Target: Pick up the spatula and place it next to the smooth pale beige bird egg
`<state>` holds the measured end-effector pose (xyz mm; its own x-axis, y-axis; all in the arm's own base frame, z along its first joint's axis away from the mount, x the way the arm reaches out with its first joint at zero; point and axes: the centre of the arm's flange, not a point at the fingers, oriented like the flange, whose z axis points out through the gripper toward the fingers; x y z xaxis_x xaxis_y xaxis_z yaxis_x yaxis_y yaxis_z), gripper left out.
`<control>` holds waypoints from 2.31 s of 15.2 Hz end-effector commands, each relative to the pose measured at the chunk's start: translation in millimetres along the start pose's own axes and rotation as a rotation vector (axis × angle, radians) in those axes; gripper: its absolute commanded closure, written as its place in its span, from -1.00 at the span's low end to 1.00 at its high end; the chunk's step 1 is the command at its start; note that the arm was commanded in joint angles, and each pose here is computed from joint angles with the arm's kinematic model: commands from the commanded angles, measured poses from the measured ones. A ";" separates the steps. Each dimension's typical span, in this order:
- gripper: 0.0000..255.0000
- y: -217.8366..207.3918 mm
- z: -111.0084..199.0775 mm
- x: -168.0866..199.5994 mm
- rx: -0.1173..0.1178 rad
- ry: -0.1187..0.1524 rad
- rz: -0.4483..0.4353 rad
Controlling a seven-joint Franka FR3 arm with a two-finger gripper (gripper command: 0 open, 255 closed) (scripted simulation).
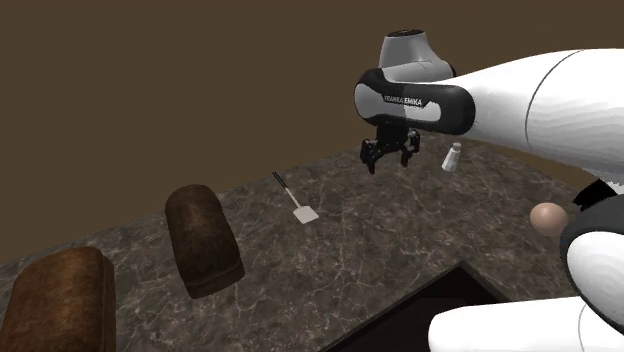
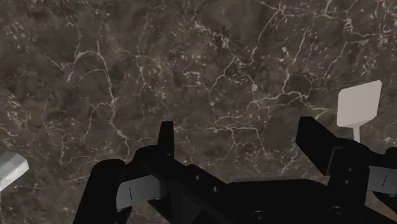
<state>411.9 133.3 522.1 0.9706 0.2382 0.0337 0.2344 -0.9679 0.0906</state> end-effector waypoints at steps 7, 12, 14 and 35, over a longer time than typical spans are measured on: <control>-1.00 -70.9 43.8 59.1 0.034 0.015 -0.088; -1.00 -118.4 69.8 91.4 0.055 0.024 -0.143; -1.00 -138.1 79.8 103.6 0.063 0.027 -0.165; -1.00 -247.4 167.4 160.7 0.105 0.045 -0.276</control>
<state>518.9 397.7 339.0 0.8667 0.4945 0.0657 0.4956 -0.8686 -0.0005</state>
